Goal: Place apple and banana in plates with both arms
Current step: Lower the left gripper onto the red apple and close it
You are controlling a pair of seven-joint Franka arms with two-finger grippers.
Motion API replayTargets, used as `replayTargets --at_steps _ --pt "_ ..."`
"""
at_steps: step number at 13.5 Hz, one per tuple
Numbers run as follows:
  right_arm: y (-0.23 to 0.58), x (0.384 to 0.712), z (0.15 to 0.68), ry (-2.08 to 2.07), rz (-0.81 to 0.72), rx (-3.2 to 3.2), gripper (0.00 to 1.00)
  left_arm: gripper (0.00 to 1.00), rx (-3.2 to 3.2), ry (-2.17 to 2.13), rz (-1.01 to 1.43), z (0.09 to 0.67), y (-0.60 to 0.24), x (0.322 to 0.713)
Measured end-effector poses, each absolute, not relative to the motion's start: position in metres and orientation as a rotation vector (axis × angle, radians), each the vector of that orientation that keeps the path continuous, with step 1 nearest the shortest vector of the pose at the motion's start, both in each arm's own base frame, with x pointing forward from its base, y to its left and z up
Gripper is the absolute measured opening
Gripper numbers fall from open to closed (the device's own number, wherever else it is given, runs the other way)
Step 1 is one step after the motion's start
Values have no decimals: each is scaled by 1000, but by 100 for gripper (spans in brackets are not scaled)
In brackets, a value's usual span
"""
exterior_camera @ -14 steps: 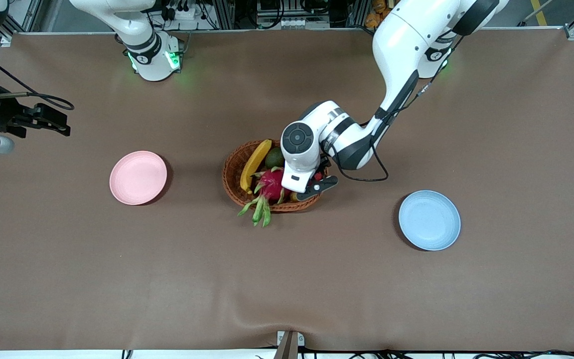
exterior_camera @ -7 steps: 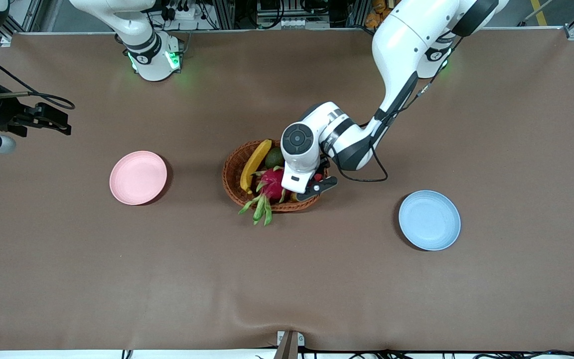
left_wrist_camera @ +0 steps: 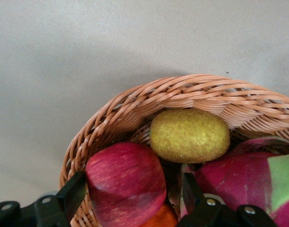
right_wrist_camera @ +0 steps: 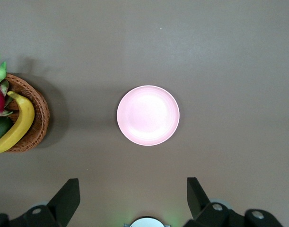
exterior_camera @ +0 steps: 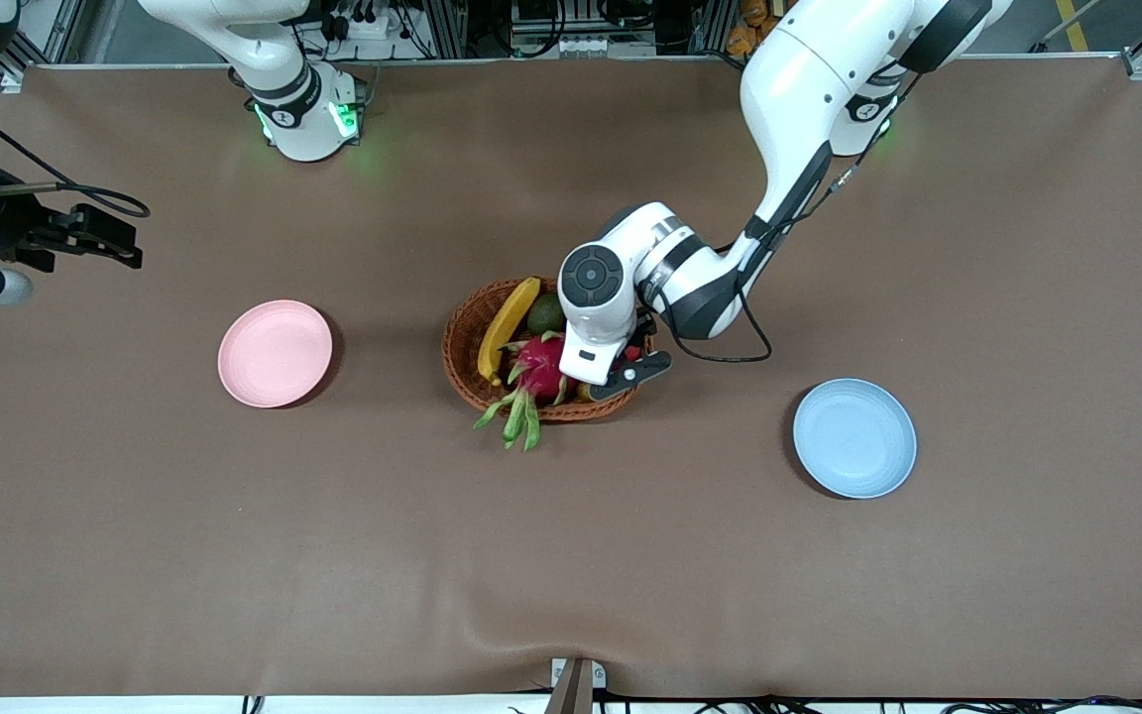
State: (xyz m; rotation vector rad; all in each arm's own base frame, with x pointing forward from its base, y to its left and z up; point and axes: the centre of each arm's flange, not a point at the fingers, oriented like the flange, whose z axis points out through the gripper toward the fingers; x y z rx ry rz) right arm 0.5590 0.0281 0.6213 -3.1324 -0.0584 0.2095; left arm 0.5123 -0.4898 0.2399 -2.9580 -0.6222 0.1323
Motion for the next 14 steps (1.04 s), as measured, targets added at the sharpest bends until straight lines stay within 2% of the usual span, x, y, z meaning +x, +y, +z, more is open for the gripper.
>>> replayTargets --at_steps 14 --pt "32 559 621 -71 211 -3133 100 89 -2901 -623 166 243 -489 506"
